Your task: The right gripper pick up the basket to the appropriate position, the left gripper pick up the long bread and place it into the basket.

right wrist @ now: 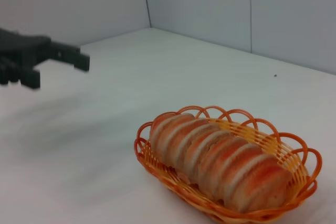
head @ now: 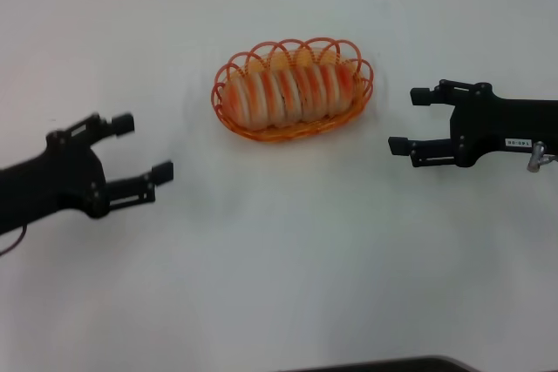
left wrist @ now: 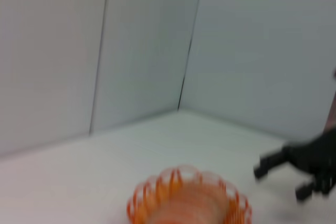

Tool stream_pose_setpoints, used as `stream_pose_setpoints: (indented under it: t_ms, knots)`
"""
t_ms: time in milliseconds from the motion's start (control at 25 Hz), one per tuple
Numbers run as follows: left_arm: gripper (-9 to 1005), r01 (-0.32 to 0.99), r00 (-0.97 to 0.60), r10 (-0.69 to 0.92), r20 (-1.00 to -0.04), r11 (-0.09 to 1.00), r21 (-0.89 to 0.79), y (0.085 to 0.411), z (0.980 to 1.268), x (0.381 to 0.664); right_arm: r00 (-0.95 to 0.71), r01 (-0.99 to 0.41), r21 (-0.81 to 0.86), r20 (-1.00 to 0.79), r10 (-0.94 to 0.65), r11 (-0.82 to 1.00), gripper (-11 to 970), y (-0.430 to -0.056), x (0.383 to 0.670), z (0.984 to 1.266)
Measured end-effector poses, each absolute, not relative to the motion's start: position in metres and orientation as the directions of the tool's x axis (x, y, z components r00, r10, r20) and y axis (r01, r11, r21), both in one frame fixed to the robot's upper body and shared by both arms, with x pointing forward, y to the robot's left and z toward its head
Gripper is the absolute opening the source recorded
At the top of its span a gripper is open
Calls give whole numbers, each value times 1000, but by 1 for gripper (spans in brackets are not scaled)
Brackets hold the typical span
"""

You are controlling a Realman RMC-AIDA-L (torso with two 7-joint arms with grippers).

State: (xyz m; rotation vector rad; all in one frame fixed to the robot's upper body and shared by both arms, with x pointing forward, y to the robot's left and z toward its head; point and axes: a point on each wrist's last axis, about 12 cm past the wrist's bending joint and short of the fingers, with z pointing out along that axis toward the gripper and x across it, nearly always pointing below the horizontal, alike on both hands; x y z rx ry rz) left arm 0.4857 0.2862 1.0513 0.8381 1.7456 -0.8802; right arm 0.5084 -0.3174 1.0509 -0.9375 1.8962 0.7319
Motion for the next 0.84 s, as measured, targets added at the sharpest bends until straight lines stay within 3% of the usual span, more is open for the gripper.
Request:
stream_pose_setpoints:
  t_ms: [240,840]
  knots:
    - [937,813,-343,193,-919,551,-188,289,1032,481,-330,-840,113,-883,-333,531,928,-315,509,1051]
    - [937,818,-342,199,-918,544,-187,286,1031,482,-331,-833,111,-884,-329,542,928,-317,510,1051]
